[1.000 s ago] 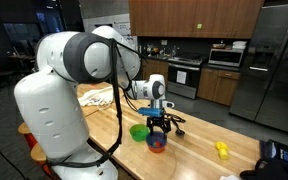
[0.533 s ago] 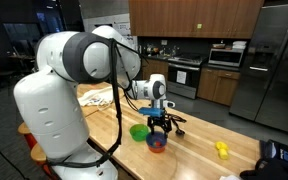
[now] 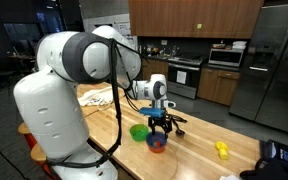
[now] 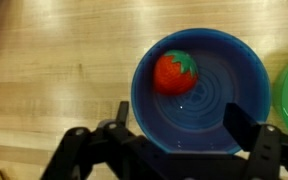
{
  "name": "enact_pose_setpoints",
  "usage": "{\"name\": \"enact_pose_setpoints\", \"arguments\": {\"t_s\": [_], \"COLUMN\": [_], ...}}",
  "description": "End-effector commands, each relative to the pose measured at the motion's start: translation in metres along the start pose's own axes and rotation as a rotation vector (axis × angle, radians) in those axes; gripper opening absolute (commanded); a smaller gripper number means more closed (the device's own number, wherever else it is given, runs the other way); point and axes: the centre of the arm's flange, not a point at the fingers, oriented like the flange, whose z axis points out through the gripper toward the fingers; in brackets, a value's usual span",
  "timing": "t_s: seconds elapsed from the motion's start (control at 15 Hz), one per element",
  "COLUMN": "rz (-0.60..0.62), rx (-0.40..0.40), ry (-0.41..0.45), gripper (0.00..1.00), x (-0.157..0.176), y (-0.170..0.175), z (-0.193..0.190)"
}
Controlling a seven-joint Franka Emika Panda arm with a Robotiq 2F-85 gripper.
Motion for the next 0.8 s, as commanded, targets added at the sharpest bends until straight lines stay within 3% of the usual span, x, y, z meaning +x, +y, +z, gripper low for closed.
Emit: {"name": "enact_pose_setpoints", "arguments": {"t_s": [0.0, 0.73], "rz": [-0.004, -0.031], "rx": [0.025, 0.007], "ry": [0.018, 0.016], "gripper": [0.99, 0.96], "x": [-0.009, -0.024], "y": [0.005, -0.009], "z": [0.0, 0.03]}}
